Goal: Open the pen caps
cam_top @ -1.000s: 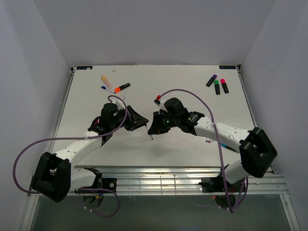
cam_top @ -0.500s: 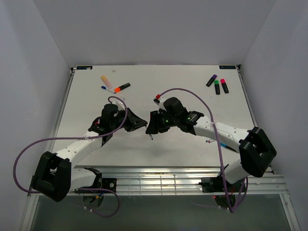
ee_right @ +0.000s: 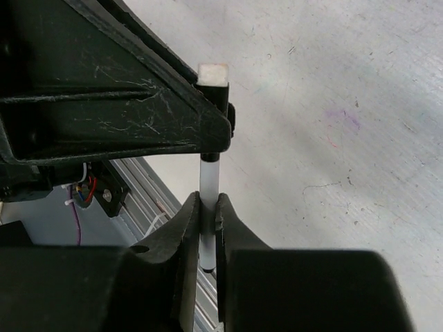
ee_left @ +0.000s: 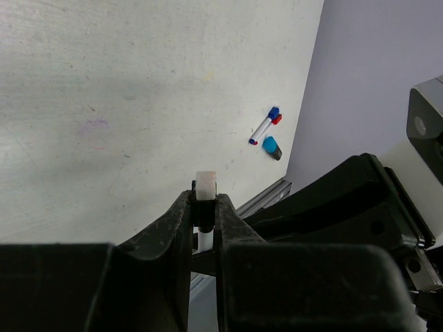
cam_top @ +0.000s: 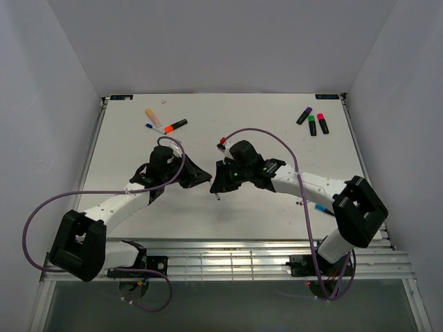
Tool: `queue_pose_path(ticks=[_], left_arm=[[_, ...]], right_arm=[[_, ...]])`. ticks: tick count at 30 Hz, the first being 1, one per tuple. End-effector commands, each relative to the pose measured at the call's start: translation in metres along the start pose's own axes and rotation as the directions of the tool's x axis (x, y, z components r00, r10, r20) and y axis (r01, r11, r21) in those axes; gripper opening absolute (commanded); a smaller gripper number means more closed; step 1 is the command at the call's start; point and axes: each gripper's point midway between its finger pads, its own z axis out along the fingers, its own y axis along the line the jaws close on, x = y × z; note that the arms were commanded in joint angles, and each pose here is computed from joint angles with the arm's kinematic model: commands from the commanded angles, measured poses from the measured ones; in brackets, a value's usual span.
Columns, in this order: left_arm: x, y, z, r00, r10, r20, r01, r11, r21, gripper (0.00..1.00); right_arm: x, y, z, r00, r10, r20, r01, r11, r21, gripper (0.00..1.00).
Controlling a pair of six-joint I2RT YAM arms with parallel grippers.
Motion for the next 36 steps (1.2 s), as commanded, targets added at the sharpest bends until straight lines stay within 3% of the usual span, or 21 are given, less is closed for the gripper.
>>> queue_pose_path(ticks=[1, 7, 12, 17, 25, 31, 36], left_arm=[[-0.009, -0.02, -0.003, 1.0, 0.008, 0.018, -0.008, 1.0, 0.018, 0.0], [-0.036, -0.013, 0.007, 0.996, 0.053, 0.068, -0.045, 0.992, -0.118, 0.0], [-0.09, -0.051, 0.002, 0.96, 0.196, 0.202, -0.188, 0.98, -0.058, 0.0], [-0.109, -0.057, -0.01, 0.934, 0.251, 0.254, -0.243, 0.968, -0.063, 0.0], [-0.097, -0.036, 0.0, 0.95, 0.251, 0.183, -0.244, 0.968, -0.062, 0.0], [-0.082, -0.024, 0.036, 0.957, 0.29, 0.031, -0.286, 0.954, -0.09, 0.0], [-0.092, -0.025, 0.076, 0.948, 0.315, -0.039, -0.318, 0.94, -0.124, 0.0]], right_arm=[[-0.01, 0.006, 0.005, 0.999, -0.03, 0.018, 0.03, 1.0, 0.0, 0.08], [0.012, 0.001, 0.005, 0.997, -0.083, -0.008, 0.083, 0.987, 0.135, 0.08], [0.067, 0.023, -0.003, 0.998, -0.055, -0.025, 0.057, 0.992, 0.113, 0.08], [0.094, 0.018, -0.02, 1.0, 0.009, -0.006, -0.009, 0.996, 0.084, 0.08], [0.059, 0.002, -0.039, 0.994, -0.032, 0.107, 0.008, 0.977, 0.214, 0.08], [0.021, -0.057, -0.052, 0.984, -0.012, 0.176, -0.056, 0.924, 0.378, 0.08], [-0.003, -0.109, -0.064, 0.982, -0.027, 0.186, -0.063, 0.883, 0.464, 0.08]])
